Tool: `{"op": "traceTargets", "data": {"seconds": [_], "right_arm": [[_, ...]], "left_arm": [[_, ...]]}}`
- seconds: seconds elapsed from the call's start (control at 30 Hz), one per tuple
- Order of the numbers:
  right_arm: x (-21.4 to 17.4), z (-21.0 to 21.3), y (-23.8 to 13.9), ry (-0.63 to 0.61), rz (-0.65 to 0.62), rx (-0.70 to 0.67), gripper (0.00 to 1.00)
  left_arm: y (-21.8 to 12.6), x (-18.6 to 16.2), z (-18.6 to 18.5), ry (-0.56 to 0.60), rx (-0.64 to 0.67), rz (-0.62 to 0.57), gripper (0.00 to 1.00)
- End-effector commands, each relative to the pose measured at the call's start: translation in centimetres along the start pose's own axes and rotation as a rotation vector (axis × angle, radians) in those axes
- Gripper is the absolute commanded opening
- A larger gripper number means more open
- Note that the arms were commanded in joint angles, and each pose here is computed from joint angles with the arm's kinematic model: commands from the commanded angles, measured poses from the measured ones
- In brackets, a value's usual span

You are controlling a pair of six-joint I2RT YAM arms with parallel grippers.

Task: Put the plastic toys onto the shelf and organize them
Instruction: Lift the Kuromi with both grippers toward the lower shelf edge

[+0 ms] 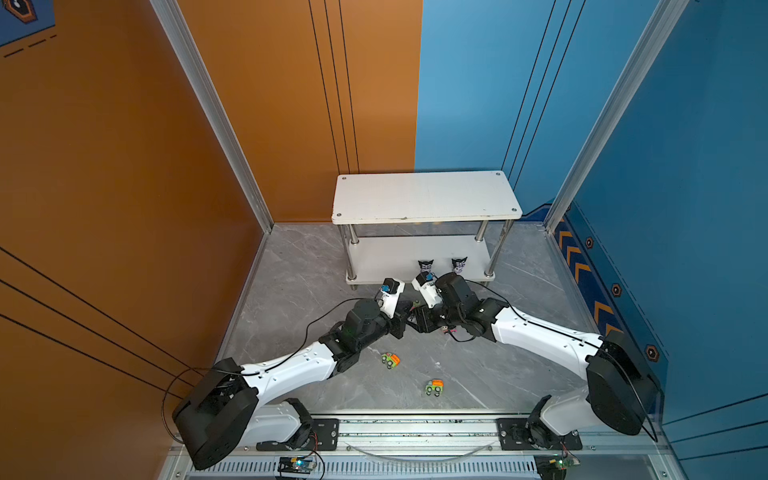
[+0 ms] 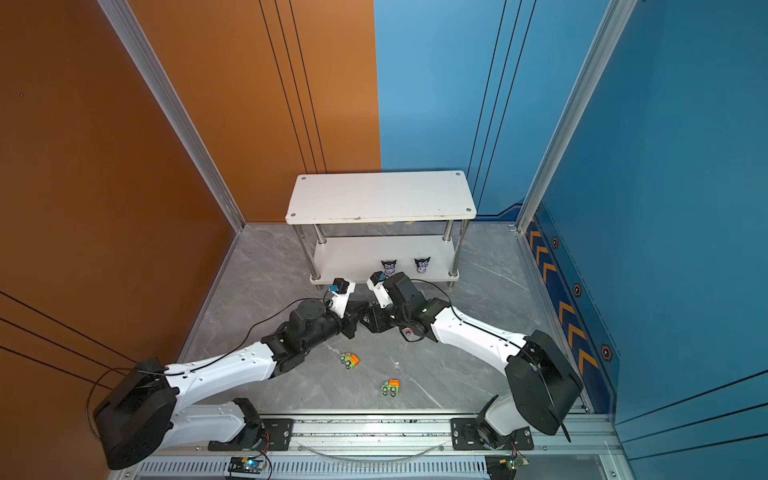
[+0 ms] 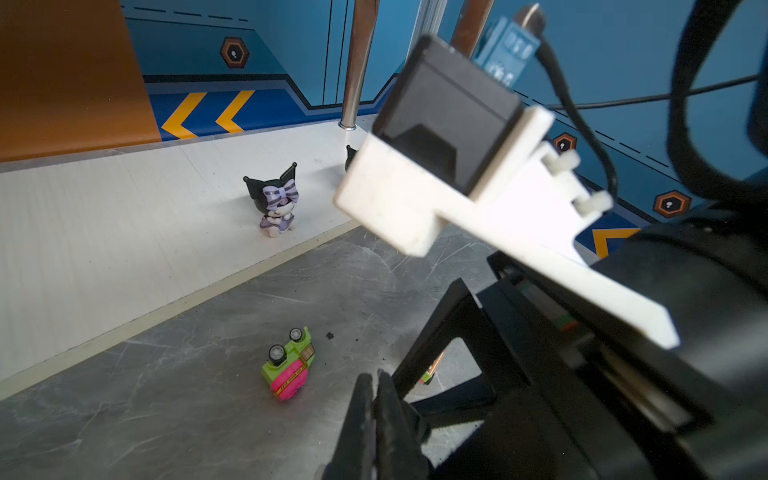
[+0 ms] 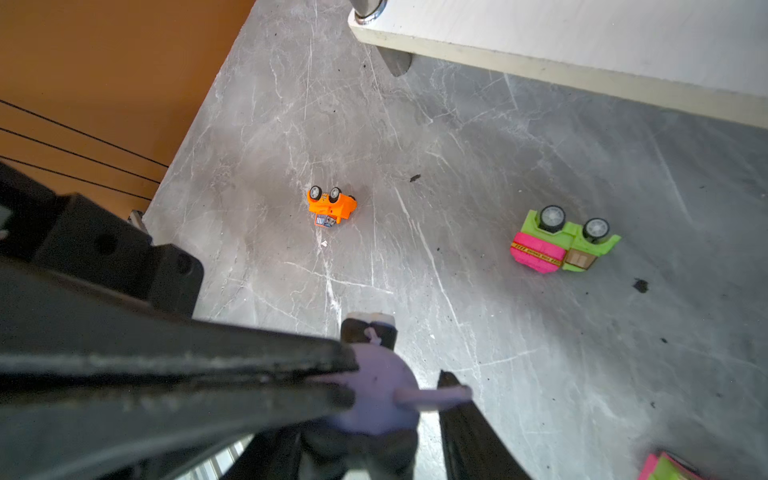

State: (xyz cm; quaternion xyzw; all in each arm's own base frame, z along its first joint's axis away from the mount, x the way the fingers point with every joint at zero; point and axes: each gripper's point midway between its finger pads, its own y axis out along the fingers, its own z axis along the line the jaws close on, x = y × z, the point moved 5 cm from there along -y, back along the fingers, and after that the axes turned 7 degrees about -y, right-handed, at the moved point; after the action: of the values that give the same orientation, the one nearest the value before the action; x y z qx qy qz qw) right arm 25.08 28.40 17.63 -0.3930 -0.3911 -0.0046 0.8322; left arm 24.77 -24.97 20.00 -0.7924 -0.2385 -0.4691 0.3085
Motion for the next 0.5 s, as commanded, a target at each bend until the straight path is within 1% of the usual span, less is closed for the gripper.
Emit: {"op": "traceTargets", "data": {"seconds": [0.0,0.07,0.2,0.3,0.37,0.4,0.43,0.47], "right_arm": [[2.2,0.2,-0.9,-0.042,-0.098,-0.057,0.44],[2.4,0.5,-1.2,-0.053,-0.111,-0.069,0.39],[2.5,0.9,-1.8,-0.074,-0.134,-0.094,0.25],[2.6,1.1,-2.0,-0.08,-0.141,-0.106,0.19],[2.5,1.0,-2.0,-0.08,-0.143,-0.117,0.17],[2.5,1.0,-1.9,-0.078,-0.142,-0.126,0.16],[2.5,0.9,-1.9,-0.076,-0.144,-0.136,0.15],[2.4,0.8,-1.9,-0.072,-0.146,-0.146,0.14]], "left_arm": [[-0.6,1.5,-0.9,-0.031,-0.063,-0.05,0.0],[-0.7,1.7,-0.8,-0.042,-0.064,-0.059,0.0],[-0.8,1.9,-0.7,-0.054,-0.069,-0.063,0.0],[-0.7,1.9,-0.6,-0.059,-0.07,-0.062,0.0],[-0.7,2.1,-0.6,-0.062,-0.072,-0.066,0.0],[-0.8,2.1,-0.6,-0.064,-0.073,-0.069,0.04],[-0.8,2.2,-0.7,-0.063,-0.076,-0.071,0.14],[-0.9,2.2,-0.7,-0.061,-0.076,-0.072,0.28]]}}
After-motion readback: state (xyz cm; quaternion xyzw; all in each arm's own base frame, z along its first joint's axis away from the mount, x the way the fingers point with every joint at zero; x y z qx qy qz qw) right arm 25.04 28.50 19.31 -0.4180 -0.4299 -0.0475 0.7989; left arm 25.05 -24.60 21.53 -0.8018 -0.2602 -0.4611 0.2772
